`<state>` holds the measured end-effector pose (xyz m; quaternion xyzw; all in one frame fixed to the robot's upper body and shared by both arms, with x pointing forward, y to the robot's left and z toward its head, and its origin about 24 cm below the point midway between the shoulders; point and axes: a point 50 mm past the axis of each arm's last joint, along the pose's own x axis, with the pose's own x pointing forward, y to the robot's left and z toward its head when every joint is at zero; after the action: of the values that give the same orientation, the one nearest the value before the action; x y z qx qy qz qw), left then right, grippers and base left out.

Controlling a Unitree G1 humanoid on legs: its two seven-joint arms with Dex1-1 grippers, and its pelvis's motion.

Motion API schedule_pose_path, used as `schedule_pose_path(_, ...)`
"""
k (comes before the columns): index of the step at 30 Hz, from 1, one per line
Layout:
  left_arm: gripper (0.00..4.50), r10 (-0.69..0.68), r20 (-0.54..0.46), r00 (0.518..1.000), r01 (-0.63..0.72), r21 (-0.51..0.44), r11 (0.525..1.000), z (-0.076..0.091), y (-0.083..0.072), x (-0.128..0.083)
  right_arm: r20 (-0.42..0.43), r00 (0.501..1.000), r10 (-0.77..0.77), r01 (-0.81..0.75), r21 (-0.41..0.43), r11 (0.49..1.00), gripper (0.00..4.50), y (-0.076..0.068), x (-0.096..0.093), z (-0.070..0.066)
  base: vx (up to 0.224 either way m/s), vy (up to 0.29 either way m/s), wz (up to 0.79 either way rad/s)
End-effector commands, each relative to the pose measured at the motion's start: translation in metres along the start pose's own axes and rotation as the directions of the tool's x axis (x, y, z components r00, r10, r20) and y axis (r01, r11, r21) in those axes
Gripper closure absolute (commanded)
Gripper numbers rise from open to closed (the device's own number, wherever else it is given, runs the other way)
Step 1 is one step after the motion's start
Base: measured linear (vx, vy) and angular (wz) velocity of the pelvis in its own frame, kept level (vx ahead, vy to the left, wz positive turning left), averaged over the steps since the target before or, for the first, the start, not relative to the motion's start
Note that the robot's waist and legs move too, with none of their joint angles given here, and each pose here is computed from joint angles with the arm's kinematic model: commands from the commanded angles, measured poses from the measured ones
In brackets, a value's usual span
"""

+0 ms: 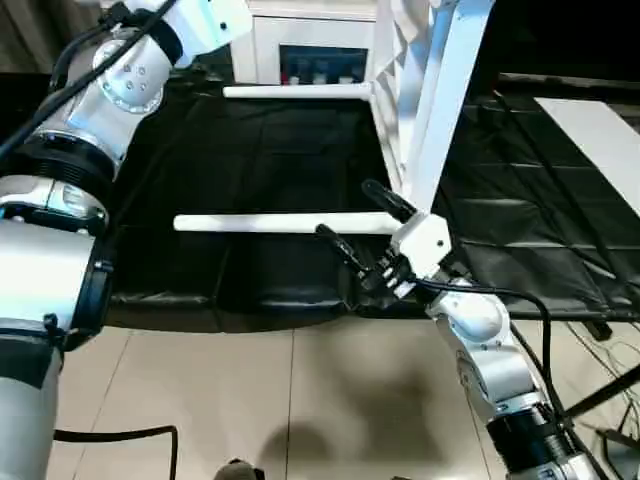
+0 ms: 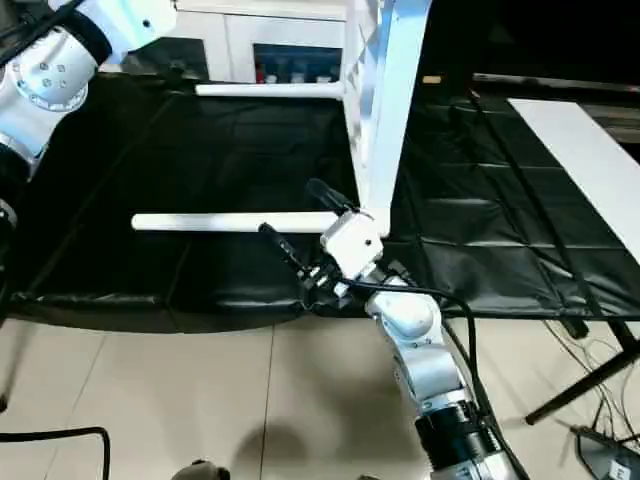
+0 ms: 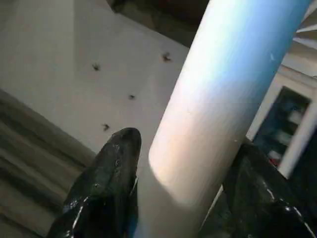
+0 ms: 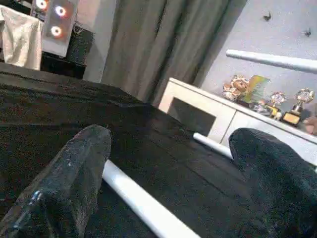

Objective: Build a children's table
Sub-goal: Flip table

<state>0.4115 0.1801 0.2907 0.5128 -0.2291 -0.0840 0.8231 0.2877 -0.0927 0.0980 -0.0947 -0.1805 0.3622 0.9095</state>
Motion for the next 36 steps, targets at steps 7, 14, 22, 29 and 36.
schedule_pose_path(7, 2.15, 0.156, -0.056, 0.986, -0.163, -0.501, 0.85, -0.008, 0.001, -0.004, -0.054, 0.998, -0.009, 0.012, 0.055, 0.998, 0.27, 0.003, -0.008, -0.01, 0.0, 0.0, 0.0)
schedule_pose_path(14, 2.15, 0.244, -0.101, 0.965, -0.253, -0.62, 0.743, -0.01, 0.016, -0.006, -0.143, 0.99, -0.02, 0.035, 0.102, 0.994, 0.27, 0.005, -0.016, -0.023, 0.0, 0.0, 0.0)
schedule_pose_path(22, 2.16, 0.263, -0.124, 0.957, -0.274, -0.691, 0.669, -0.011, 0.02, -0.008, -0.265, 0.957, -0.116, 0.17, 0.191, 0.967, 0.0, -0.001, -0.027, -0.043, 0.0, 0.0, 0.0)
schedule_pose_path(29, 2.16, 0.239, -0.167, 0.956, -0.277, -0.778, 0.564, -0.019, 0.004, -0.02, -0.195, 0.845, -0.497, 0.534, 0.32, 0.782, 0.0, -0.048, -0.027, -0.03, 0.0, 0.0, 0.0)
schedule_pose_path(36, 2.18, 0.223, -0.191, 0.956, -0.284, -0.794, 0.537, -0.025, -0.006, -0.032, -0.19, 0.838, -0.511, 0.542, 0.396, 0.741, 0.0, -0.067, -0.009, -0.027, 0.0, 0.0, 0.0)
